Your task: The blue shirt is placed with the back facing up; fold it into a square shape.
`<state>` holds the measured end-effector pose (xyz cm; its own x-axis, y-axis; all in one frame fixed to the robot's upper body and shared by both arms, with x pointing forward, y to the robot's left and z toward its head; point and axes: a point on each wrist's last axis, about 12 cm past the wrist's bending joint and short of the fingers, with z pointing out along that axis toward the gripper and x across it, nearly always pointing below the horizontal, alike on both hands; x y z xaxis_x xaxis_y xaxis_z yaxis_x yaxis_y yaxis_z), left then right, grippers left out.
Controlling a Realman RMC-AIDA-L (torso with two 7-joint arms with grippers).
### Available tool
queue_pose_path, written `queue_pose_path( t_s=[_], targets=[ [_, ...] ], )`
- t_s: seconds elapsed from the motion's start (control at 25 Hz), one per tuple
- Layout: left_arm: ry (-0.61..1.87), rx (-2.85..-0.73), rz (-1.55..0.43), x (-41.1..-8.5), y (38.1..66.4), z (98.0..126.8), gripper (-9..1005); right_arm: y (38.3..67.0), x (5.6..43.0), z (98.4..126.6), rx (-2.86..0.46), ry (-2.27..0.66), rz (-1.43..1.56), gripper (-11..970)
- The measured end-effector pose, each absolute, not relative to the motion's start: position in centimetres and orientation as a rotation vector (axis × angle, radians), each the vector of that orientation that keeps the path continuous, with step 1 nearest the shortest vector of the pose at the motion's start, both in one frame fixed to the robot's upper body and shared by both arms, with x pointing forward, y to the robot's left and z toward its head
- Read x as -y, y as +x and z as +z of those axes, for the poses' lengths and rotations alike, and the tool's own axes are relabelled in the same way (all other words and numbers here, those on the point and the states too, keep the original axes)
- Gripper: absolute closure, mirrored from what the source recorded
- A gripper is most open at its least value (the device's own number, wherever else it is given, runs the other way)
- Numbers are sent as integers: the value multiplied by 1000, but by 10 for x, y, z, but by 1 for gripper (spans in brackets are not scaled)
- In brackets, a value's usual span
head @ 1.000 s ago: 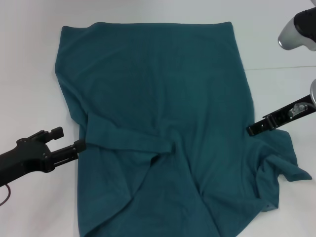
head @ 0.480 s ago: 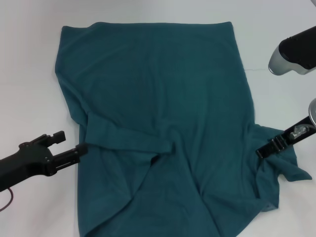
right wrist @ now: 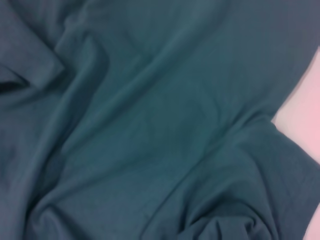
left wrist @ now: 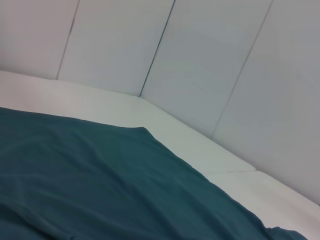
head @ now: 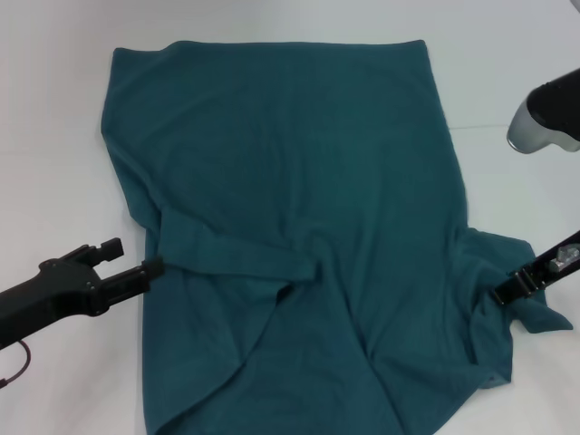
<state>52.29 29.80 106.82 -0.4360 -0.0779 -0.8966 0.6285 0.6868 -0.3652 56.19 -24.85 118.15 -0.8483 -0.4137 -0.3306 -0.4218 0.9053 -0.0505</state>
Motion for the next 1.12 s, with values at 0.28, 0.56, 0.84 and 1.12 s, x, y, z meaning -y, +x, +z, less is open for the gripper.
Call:
queue_pose_path(
  t_s=[0.28,0.56,0.84,1.12],
  targets=[
    [423,-1870,-854,-298,524,1067,120,554,260,1170,-2760,-574,32,279],
    [435,-1868,-842,-297,530,1070,120,546,269,1159,-2780,-522,33,279],
    [437,-1874,-848,-294,533,1068,121,546,274,1154,-2777,-490,25,280],
    [433,-1877,-846,-295,533,1068,120,550,276,1150,-2760,-474,4,279]
  ],
)
